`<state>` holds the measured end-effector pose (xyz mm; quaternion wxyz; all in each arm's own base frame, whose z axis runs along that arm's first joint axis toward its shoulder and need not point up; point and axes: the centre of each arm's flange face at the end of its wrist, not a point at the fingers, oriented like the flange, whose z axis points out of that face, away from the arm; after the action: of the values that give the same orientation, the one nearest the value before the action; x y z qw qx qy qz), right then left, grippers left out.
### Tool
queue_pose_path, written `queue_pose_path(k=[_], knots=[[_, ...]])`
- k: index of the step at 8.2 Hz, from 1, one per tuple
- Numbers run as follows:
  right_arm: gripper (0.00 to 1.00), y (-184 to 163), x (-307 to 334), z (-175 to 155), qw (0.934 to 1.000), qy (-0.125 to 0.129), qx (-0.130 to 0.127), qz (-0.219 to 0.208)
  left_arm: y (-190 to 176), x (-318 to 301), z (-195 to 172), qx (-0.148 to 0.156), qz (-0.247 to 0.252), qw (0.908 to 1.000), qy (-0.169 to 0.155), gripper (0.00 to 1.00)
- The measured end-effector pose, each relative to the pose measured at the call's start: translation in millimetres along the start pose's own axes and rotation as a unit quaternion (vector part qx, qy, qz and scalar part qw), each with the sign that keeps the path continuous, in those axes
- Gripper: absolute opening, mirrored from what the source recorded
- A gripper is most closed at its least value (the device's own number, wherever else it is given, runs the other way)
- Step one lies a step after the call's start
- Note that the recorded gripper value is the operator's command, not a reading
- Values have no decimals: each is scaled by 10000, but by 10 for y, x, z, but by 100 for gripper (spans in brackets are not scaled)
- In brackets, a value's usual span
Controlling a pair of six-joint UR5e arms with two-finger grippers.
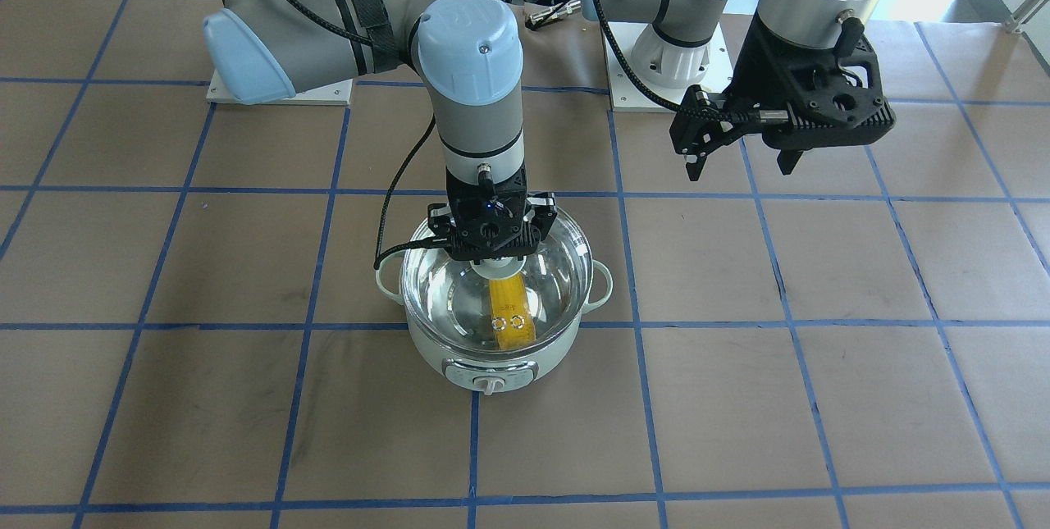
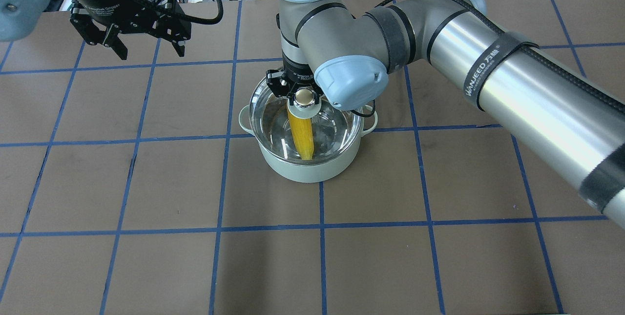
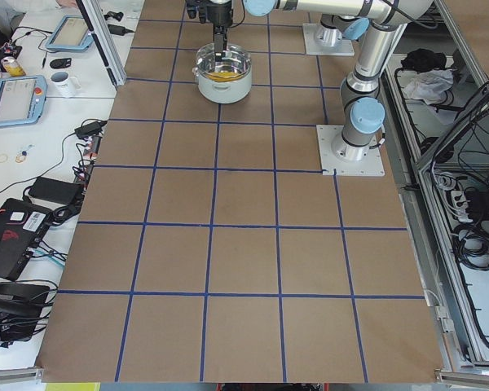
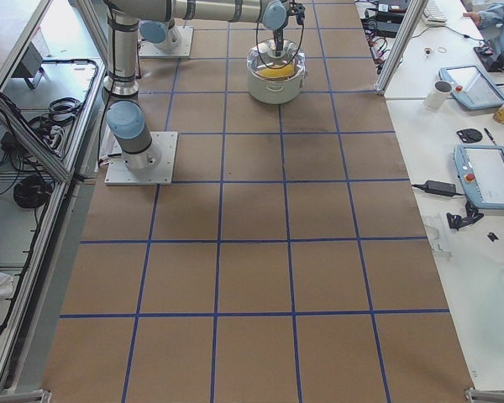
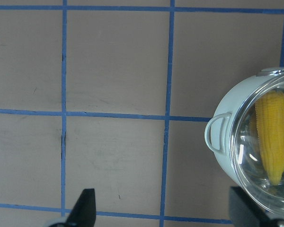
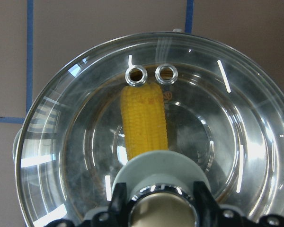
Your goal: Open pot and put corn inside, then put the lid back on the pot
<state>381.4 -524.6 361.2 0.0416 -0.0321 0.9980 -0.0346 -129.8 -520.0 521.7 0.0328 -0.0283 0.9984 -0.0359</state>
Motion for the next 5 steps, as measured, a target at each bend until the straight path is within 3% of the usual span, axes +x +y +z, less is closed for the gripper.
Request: queue_pose_path(k=[3,5], knots=[[8,-22,9,35,10000,34,21,-59,46,0,-65,54,1,10000,36,100],[8,-23,17,65,9999,59,7,-86,60,39,-62,44,7,9997,234,100]])
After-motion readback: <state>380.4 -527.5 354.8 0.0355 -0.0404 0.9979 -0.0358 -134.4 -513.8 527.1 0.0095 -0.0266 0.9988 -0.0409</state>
